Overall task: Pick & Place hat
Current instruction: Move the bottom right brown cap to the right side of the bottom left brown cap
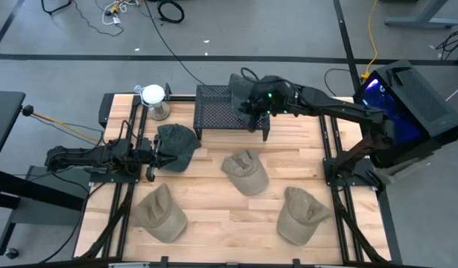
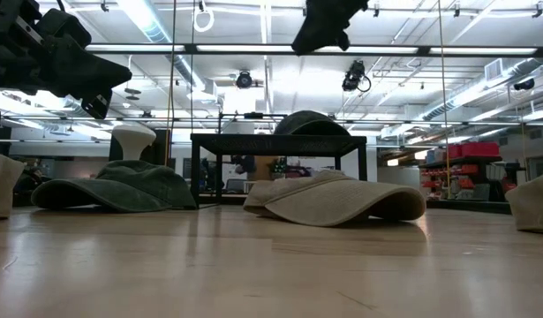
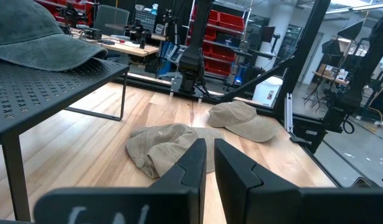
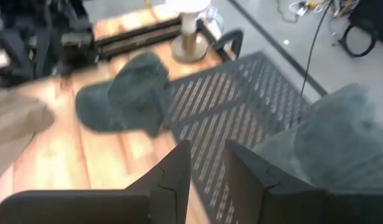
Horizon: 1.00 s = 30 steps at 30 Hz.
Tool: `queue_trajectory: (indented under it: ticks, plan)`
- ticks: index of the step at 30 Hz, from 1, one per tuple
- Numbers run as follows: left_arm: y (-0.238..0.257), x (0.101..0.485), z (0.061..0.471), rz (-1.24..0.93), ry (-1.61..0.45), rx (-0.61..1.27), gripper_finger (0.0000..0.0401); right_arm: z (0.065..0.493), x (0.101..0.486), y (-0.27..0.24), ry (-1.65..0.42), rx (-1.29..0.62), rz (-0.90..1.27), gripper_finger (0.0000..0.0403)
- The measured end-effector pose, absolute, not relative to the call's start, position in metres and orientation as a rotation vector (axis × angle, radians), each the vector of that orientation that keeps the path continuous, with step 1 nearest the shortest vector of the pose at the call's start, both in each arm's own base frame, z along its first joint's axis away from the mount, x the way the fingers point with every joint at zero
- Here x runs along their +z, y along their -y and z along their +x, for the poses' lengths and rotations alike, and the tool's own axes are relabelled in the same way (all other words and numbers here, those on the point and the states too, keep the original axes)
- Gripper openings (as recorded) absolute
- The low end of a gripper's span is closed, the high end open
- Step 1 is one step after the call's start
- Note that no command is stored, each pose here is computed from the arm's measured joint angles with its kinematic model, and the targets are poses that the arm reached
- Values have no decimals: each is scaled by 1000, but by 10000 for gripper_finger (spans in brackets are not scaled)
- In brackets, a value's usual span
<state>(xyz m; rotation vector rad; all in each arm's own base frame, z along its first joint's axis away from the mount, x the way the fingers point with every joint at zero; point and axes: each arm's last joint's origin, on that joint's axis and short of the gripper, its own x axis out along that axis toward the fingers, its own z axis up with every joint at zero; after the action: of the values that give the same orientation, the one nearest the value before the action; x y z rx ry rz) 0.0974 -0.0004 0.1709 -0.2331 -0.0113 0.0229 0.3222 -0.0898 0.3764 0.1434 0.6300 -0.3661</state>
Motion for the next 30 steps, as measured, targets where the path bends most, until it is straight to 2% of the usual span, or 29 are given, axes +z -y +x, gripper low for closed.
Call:
queue_trajectory:
  ticks: [20,30]
  plan:
    - [0,171,97,-233,11,23,39,256,311,-10,-772,-88,73,100]
    - [0,171,97,-233,11,23,39,241,303,-57,-821,115,84,100]
